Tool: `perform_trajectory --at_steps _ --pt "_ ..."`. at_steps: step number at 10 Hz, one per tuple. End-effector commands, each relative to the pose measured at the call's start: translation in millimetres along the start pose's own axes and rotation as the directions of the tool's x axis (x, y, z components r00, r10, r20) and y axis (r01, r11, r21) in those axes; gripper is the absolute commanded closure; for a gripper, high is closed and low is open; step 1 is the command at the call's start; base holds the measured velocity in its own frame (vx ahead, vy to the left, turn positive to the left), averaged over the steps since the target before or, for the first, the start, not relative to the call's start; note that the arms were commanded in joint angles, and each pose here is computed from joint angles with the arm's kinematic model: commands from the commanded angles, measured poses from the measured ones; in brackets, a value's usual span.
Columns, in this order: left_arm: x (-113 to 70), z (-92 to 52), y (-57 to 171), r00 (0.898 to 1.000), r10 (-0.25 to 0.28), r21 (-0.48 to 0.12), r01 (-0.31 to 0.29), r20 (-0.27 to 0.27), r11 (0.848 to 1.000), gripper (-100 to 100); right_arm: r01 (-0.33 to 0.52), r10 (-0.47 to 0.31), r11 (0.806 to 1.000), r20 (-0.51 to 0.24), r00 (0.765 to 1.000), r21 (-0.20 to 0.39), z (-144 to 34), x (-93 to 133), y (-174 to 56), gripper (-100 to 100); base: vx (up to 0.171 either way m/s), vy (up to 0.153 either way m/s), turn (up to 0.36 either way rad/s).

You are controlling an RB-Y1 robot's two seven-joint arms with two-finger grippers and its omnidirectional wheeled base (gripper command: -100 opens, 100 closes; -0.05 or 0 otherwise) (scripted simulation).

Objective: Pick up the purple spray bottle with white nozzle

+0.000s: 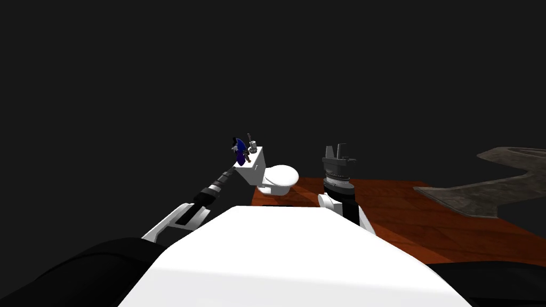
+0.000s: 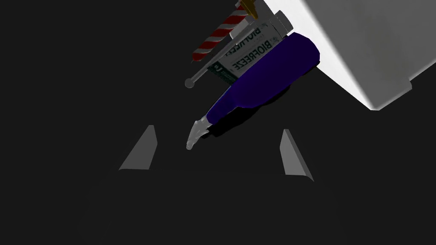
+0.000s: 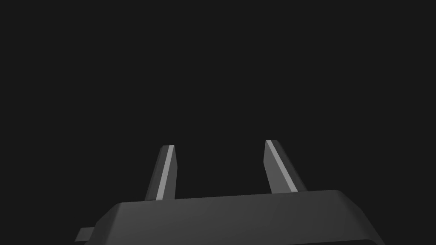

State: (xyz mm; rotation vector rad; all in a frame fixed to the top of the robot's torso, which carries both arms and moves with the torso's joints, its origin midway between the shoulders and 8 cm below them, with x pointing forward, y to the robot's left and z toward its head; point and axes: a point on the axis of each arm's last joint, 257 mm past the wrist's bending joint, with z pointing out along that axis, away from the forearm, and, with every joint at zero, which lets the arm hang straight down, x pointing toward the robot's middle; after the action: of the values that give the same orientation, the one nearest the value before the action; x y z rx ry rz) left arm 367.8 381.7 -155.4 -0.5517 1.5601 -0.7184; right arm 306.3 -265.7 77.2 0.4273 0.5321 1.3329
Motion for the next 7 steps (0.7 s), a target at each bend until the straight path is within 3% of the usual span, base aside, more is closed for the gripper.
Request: perform_trajectory --at_steps 1,4,5,7 --pt "-7.7 -6.1 12 0.997 0.067 -0.038 -0.068 -0.025 0.997 -100 0.0 0.0 1.0 0.0 1.0 0.0 0.0 0 0 0 0.043 -0.038 -0.095" --pt "-29.0 -15.3 38 0.978 0.197 -0.105 -0.204 -0.07 0.973 -100 0.0 0.0 1.0 0.0 1.0 0.0 0.0 0 0 0 0.06 -0.04 -0.084" --pt "-37.5 -18.5 47 0.967 0.241 -0.126 -0.25 -0.085 0.96 -100 0.0 0.0 1.0 0.0 1.0 0.0 0.0 0 0 0 0.069 -0.049 -0.085" --pt "-55.9 -23.5 60 0.935 0.334 -0.158 -0.35 -0.122 0.923 -100 0.0 0.0 1.0 0.0 1.0 0.0 0.0 0 0 0 0.075 -0.047 -0.091"
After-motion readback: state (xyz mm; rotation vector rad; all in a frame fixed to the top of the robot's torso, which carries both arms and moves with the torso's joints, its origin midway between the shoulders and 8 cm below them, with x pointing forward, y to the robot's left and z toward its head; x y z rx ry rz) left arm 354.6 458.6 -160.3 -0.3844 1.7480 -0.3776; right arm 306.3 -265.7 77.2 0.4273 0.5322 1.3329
